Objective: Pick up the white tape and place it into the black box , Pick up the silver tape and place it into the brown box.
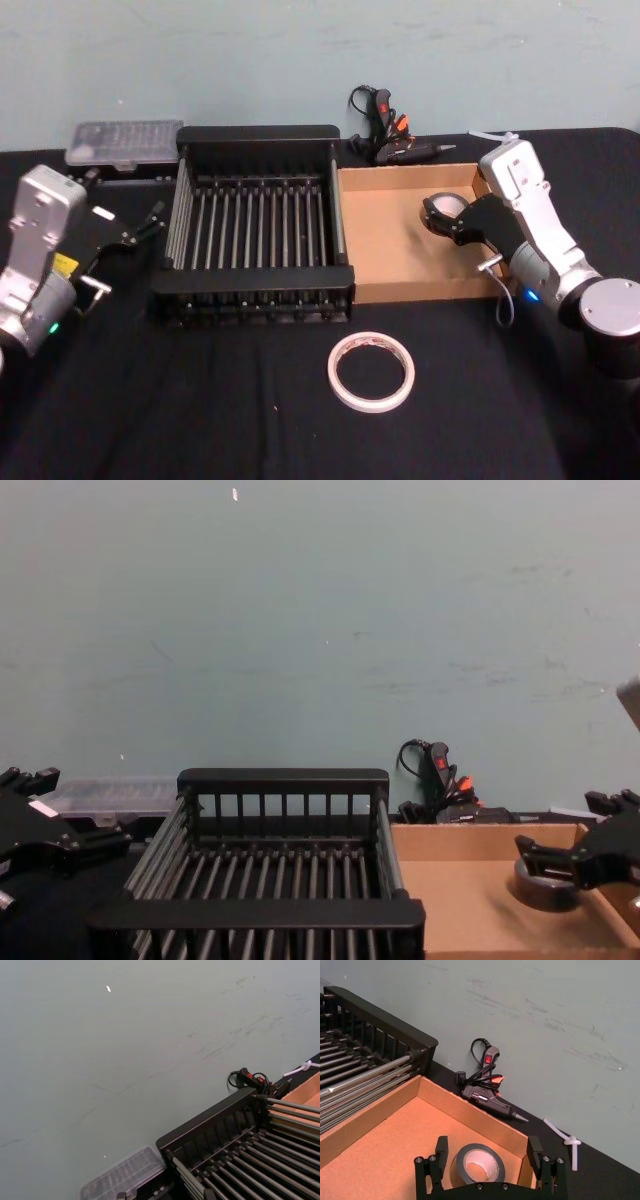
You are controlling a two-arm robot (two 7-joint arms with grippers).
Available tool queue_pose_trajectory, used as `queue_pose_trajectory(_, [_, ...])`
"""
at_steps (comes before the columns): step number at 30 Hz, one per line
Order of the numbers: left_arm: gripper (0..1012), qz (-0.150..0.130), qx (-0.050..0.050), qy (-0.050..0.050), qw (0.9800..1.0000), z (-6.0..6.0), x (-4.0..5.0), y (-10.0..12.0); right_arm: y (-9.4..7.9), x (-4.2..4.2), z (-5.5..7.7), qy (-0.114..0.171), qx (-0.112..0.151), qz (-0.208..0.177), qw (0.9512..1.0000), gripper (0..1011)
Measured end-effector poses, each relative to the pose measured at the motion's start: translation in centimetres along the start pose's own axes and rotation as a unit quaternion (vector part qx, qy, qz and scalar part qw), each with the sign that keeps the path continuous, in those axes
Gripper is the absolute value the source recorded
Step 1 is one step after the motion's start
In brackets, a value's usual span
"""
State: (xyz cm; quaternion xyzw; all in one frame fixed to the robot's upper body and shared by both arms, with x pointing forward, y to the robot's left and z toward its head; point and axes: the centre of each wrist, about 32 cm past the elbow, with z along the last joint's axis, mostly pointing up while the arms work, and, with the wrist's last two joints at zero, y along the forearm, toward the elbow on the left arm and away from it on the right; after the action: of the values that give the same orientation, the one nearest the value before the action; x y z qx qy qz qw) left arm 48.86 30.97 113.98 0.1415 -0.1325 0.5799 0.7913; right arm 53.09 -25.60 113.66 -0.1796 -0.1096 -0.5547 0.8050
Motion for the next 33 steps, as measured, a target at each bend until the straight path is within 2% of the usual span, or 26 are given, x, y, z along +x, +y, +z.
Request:
queue_pose_trajectory(7, [1001, 0.0, 0.0, 0.0, 1.0, 0.0, 0.0, 0.0, -0.7, 0.17, 0.5, 0.004, 0.007, 0.005, 1.0, 1002])
queue_pose_trajectory(17, [1001, 0.0, 0.0, 0.0, 1.0, 0.0, 0.0, 0.0, -3.2, 0.32, 1.9, 0.023, 0.015, 0.024, 0.9994, 1002])
queue_pose_trajectory(27, [1001, 0.0, 0.0, 0.0, 1.0, 0.0, 0.0, 0.0, -5.7, -0.11, 3.7, 0.046, 0.009, 0.061, 0.997, 1002])
queue_pose_trajectory(33, [1001, 0.0, 0.0, 0.0, 1.0, 0.0, 0.0, 0.0, -6.8, -0.64, 4.7, 0.067, -0.002, 0.092, 0.9935, 1002])
